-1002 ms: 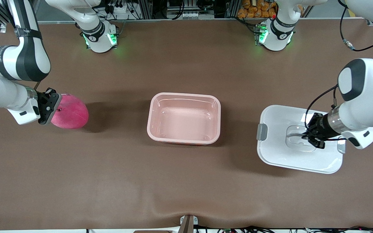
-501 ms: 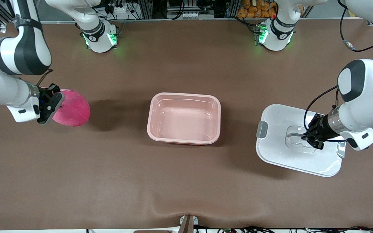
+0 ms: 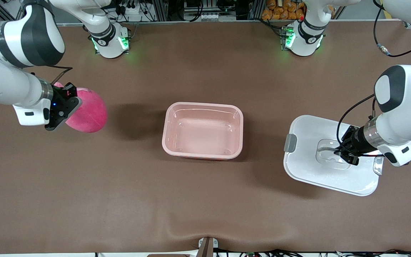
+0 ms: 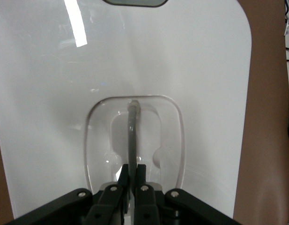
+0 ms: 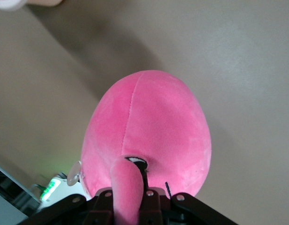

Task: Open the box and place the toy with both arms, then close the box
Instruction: 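Lift the pink flamingo with the right gripper, then carry the flamingo over the pink box with the right gripper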

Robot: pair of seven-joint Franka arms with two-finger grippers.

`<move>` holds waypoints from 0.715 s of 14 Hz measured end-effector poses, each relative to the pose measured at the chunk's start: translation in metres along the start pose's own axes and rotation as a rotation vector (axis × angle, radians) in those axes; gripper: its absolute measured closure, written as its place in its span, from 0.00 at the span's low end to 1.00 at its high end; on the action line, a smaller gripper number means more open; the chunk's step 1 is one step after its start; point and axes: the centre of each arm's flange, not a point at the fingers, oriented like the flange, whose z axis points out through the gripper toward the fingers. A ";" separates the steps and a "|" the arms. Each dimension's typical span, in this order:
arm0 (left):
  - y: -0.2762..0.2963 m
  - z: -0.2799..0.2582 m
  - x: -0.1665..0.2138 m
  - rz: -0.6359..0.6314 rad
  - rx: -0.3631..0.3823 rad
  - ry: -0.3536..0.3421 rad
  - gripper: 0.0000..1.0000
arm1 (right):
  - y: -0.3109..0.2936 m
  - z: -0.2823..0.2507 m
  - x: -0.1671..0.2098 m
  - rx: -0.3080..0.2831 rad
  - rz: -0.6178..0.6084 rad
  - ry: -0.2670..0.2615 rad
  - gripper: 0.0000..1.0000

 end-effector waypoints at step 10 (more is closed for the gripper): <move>-0.009 -0.008 0.045 0.052 -0.014 0.006 0.93 | -0.069 -0.009 0.044 0.049 0.308 0.034 0.88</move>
